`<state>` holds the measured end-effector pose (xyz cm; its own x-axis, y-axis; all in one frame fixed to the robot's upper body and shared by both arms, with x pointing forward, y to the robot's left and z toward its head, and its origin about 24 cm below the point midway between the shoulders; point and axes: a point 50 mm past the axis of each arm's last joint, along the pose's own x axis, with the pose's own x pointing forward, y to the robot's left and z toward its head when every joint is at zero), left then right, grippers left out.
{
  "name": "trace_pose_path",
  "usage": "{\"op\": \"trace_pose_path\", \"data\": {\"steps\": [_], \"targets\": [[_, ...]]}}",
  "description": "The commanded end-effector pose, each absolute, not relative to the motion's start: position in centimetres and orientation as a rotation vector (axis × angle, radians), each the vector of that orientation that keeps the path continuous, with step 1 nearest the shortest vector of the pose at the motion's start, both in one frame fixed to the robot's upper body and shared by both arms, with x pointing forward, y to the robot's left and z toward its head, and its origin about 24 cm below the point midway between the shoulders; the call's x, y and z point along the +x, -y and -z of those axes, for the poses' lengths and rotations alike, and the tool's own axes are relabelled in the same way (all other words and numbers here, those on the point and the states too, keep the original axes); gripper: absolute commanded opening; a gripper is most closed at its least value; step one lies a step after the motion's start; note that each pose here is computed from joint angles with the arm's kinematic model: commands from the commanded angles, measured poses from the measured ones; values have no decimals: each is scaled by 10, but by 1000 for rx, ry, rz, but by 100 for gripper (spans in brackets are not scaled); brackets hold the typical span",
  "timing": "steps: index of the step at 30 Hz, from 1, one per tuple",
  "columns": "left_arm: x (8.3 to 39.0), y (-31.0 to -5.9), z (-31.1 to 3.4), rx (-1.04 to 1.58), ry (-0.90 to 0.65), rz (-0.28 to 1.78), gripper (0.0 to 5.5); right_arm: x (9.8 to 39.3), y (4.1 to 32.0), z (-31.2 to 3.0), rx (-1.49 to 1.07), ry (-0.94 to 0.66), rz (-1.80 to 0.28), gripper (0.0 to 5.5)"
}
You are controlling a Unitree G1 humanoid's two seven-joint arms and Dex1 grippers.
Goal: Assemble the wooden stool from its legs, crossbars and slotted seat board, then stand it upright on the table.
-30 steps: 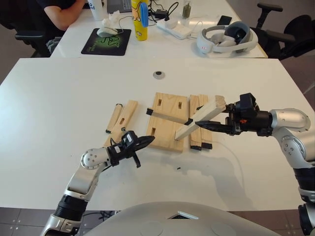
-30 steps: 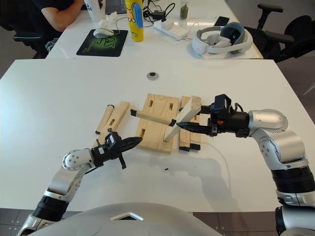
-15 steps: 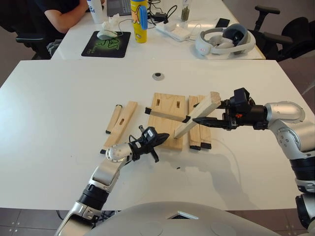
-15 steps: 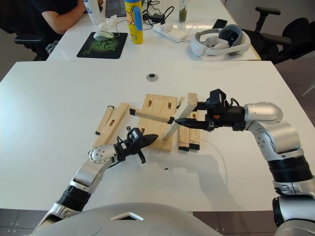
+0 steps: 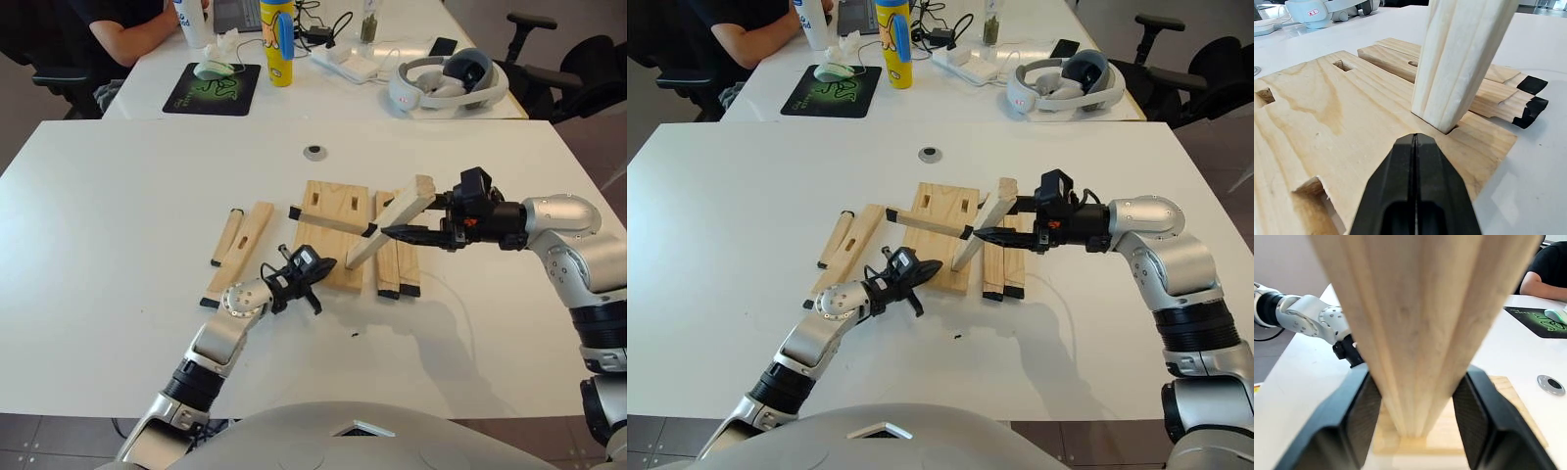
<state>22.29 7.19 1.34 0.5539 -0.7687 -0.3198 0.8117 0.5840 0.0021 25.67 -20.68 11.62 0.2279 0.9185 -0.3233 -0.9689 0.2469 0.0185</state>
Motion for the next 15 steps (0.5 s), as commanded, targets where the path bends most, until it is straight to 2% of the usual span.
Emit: {"op": "trace_pose_path", "data": {"steps": [1,6,9,11,15], "targets": [[208,-91,22,213,-530,869,0,257,210,-116,-153,-258,-1256,299],[207,-94,24,215,-550,852,0,261,214,-131,-137,-172,-1205,376],[208,-95,25,217,-555,847,0,259,230,-140,-76,-174,-1124,415],[208,-95,25,213,-555,844,0,257,240,-154,-28,-121,-1066,449],[206,-96,25,204,-557,840,0,249,243,-178,98,-42,-1058,396]]}}
